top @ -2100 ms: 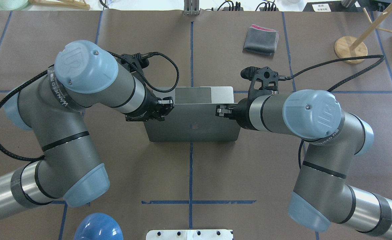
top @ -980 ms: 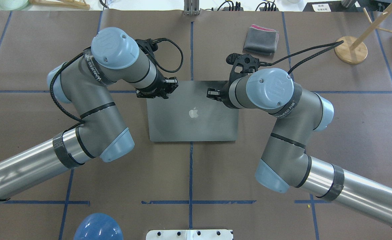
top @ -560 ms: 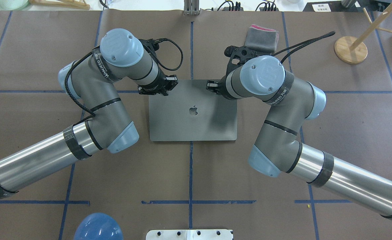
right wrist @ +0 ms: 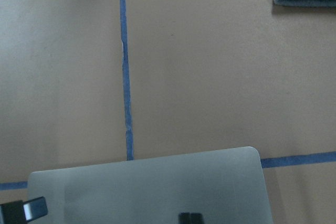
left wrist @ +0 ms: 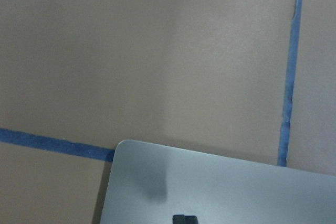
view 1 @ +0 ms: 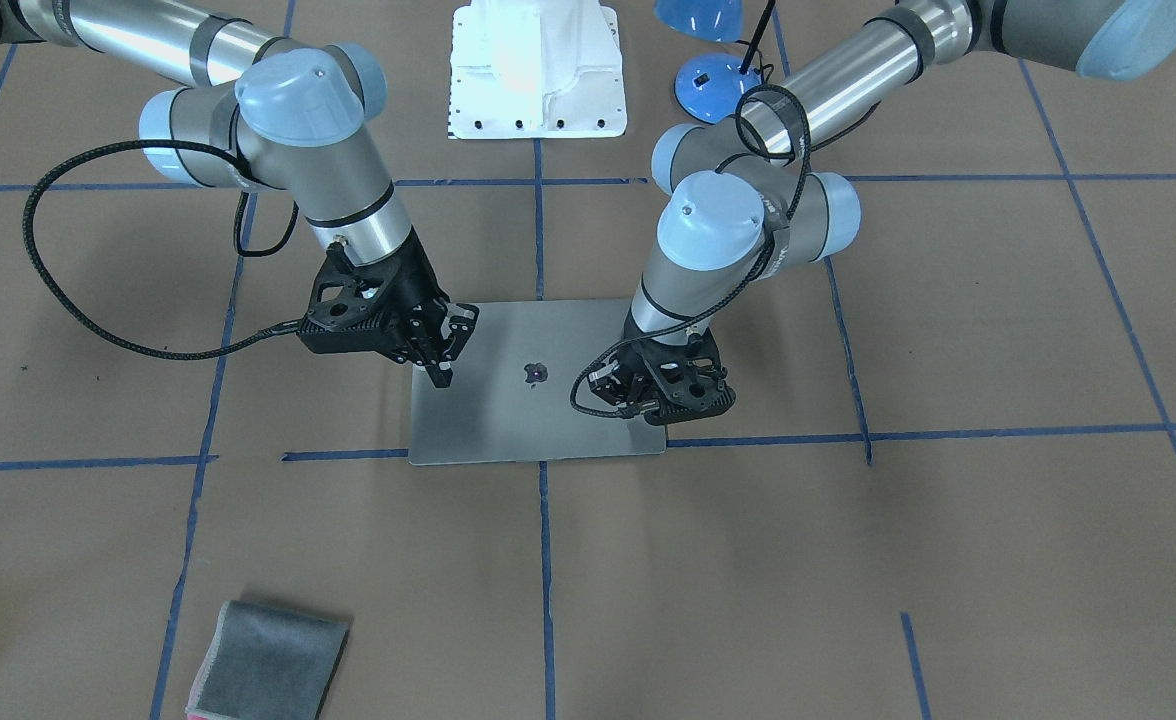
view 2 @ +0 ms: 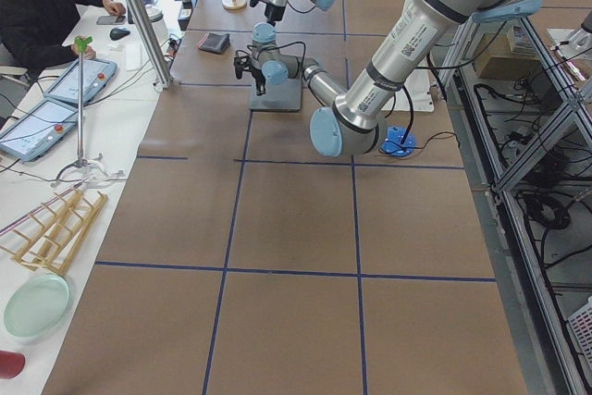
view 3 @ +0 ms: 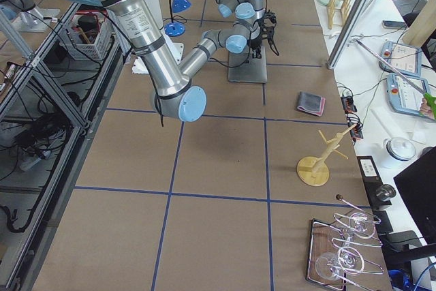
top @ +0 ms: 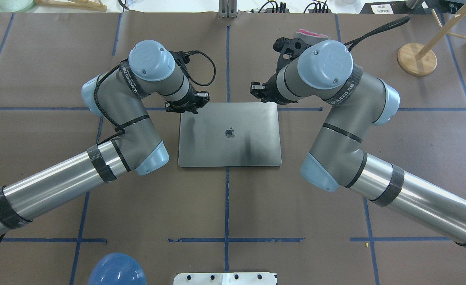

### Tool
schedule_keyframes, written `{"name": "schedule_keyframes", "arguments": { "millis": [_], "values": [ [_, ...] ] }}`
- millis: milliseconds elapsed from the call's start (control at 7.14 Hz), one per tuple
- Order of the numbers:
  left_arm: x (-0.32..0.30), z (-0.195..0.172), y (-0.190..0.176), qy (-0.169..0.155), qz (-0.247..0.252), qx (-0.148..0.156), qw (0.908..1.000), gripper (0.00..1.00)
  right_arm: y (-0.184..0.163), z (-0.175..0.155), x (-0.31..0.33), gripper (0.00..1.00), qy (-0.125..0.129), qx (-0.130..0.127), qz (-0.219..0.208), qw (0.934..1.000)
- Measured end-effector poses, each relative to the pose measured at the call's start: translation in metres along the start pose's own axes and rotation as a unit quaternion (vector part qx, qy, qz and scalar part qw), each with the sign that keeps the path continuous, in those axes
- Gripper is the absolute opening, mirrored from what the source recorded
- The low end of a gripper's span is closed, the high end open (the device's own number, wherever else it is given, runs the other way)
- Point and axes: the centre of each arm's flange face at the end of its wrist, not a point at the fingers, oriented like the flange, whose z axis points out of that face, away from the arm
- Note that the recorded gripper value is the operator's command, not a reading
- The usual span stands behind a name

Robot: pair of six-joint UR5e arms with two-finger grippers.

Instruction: Close laptop

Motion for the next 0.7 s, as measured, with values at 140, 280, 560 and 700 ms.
{"name": "schedule_keyframes", "arguments": {
  "millis": [140, 280, 560, 700],
  "values": [
    [-0.004, 0.009, -0.002, 0.0, 0.001, 0.0, 1.0, 0.0, -0.004, -0.007, 0.002, 0.0, -0.007, -0.006, 0.0, 1.0],
    [-0.005, 0.013, -0.003, 0.0, 0.001, 0.0, 1.0, 0.0, -0.007, -0.012, 0.003, 0.02, -0.012, -0.009, 0.0, 0.9999],
    [-0.004, 0.005, -0.009, 0.009, 0.002, -0.002, 1.0, 0.18, -0.015, -0.023, 0.008, 0.44, -0.018, -0.015, 0.004, 0.9997],
    [-0.007, -0.016, -0.022, 0.022, -0.003, -0.015, 0.9996, 0.99, -0.021, -0.035, 0.017, 0.99, -0.02, -0.018, 0.009, 0.9996]
  ]
}}
